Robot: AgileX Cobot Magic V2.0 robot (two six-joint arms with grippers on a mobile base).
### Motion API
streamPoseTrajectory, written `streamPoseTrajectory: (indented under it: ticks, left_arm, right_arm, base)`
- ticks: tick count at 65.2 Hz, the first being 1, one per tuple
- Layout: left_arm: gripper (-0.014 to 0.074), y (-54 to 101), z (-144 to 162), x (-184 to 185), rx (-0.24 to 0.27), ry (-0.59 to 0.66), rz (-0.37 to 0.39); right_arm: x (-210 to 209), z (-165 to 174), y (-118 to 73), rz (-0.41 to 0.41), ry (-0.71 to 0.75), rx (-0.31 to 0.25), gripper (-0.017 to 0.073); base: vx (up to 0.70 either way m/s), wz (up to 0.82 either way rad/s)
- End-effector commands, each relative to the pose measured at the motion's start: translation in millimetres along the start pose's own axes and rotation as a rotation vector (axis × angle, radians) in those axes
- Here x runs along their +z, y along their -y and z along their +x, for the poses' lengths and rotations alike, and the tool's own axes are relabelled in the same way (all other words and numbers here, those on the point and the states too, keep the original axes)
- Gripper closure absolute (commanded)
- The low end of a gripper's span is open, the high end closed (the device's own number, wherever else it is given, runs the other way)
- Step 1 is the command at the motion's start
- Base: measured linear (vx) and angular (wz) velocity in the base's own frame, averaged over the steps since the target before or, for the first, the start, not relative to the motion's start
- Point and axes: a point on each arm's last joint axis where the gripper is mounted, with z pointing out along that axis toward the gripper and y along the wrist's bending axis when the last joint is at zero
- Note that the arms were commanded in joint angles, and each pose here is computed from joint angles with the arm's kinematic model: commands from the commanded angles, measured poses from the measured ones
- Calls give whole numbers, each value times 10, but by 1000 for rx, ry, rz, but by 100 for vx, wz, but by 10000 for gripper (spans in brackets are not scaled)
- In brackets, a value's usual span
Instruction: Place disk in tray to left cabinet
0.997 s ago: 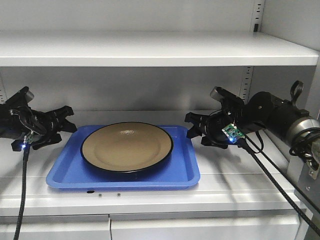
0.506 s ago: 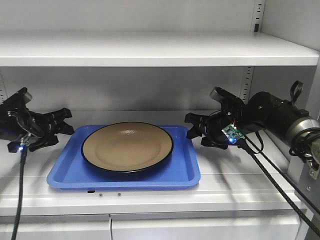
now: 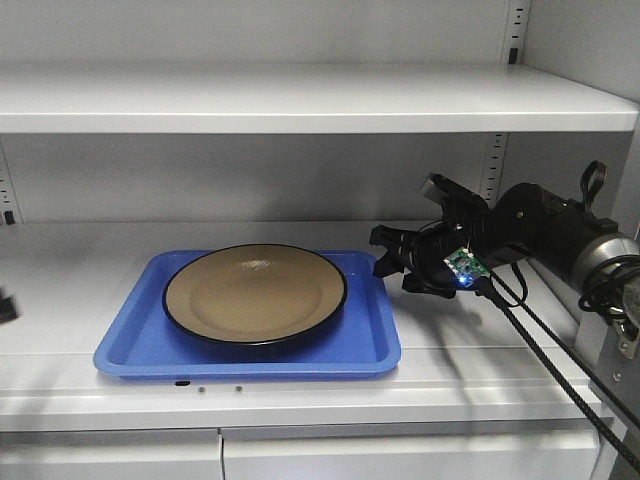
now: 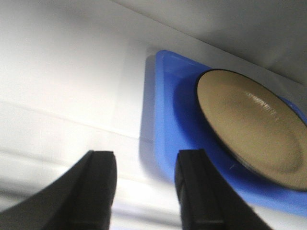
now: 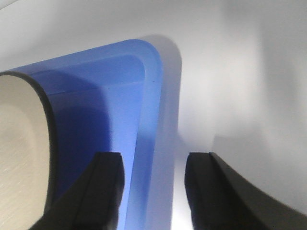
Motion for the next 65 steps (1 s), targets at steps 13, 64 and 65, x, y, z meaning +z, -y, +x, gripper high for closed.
streamPoseTrajectory:
  ticks: [13, 64, 65]
  left_arm:
    - [517, -297, 775, -866, 137, 342, -10]
    - [600, -701, 1819, -940, 484, 381, -75]
    - [600, -702, 1820, -940, 484, 380, -75]
  right_arm:
    - [-408, -254, -222, -56, 159, -18, 171]
    - [-395, -239, -218, -57, 144, -15, 171]
    - [-395, -239, -218, -57, 144, -15, 171]
  base:
    - [0, 0]
    - [0, 0]
    - [0, 0]
